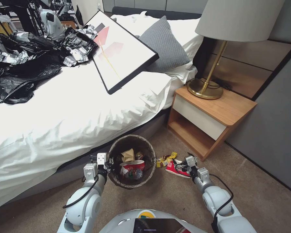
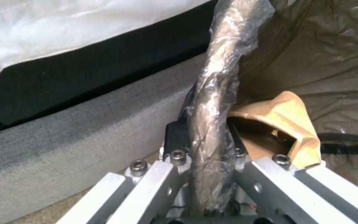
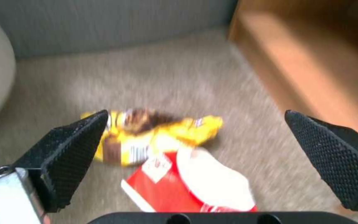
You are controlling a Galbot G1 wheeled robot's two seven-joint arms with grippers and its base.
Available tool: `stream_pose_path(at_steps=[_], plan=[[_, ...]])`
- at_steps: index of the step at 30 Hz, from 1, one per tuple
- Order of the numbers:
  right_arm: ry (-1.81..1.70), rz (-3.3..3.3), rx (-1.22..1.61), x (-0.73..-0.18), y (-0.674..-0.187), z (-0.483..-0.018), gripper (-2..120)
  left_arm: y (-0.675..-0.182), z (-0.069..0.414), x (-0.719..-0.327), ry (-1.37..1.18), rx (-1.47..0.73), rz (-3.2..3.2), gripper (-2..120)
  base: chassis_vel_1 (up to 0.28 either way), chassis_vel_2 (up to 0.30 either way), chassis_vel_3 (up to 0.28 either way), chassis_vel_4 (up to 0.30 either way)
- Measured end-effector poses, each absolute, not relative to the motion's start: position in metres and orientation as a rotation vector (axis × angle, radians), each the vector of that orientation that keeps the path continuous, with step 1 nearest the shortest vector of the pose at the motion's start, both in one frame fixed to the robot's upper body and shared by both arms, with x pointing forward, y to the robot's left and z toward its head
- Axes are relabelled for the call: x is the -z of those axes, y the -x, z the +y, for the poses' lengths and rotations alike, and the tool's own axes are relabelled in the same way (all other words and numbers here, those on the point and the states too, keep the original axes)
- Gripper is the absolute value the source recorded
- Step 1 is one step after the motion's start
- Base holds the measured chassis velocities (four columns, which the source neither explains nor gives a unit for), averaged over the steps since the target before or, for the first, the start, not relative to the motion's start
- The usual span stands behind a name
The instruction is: Pick up the trash bin, then pick up the garbage from the floor and place it into the trash bin.
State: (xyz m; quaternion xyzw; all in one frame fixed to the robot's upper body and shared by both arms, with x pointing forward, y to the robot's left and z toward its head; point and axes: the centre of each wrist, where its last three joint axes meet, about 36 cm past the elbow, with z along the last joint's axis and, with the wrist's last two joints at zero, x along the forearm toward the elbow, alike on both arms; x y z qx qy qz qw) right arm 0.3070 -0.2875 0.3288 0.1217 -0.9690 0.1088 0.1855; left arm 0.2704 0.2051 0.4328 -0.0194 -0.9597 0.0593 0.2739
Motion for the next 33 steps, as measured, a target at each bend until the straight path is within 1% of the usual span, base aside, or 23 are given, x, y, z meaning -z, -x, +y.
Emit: stream_pose_path(at_steps=[2, 8, 9, 12, 16, 19, 29, 31, 32, 33], plan=[[-0.346, -2.707, -0.305, -0.323, -0.308, -0.29, 100, -0.271, 0.205, -0.433, 0.053, -0.159, -2.581, 0, 0.0, 0.0, 0.0, 0.0], [-0.363, -2.581, -0.284, -0.27, -0.318, -0.292, 100, -0.272, 0.205, -0.431, 0.057, -0.154, -2.577, 0, 0.0, 0.0, 0.0, 0.0], [-0.363, -2.581, -0.284, -0.27, -0.318, -0.292, 100, -0.272, 0.205, -0.431, 0.057, -0.154, -2.577, 0, 0.0, 0.0, 0.0, 0.0], [-0.44, -2.519, -0.32, -0.244, -0.322, -0.302, 100, -0.271, 0.205, -0.431, 0.053, -0.147, -2.576, 0, 0.0, 0.0, 0.0, 0.0], [-0.47, -2.486, -0.344, -0.231, -0.325, -0.305, 100, -0.271, 0.205, -0.431, 0.053, -0.144, -2.577, 0, 0.0, 0.0, 0.0, 0.0], [-0.488, -2.464, -0.389, -0.212, -0.336, -0.309, 100, -0.27, 0.204, -0.432, 0.051, -0.14, -2.577, 0, 0.0, 0.0, 0.0, 0.0], [-0.452, -2.447, -0.439, -0.196, -0.354, -0.324, 100, -0.269, 0.205, -0.434, 0.042, -0.135, -2.582, 0, 0.0, 0.0, 0.0, 0.0], [-0.445, -2.444, -0.438, -0.192, -0.354, -0.328, 92, -0.269, 0.205, -0.434, 0.04, -0.135, -2.583, 0, 0.0, 0.0, 0.0, 0.0], [-0.445, -2.444, -0.438, -0.192, -0.354, -0.328, 92, -0.269, 0.205, -0.434, 0.04, -0.135, -2.583, 0, 0.0, 0.0, 0.0, 0.0], [-0.443, -2.445, -0.437, -0.19, -0.353, -0.329, 88, -0.269, 0.205, -0.434, 0.039, -0.135, -2.583, 0, 0.0, 0.0, 0.0, 0.0]])
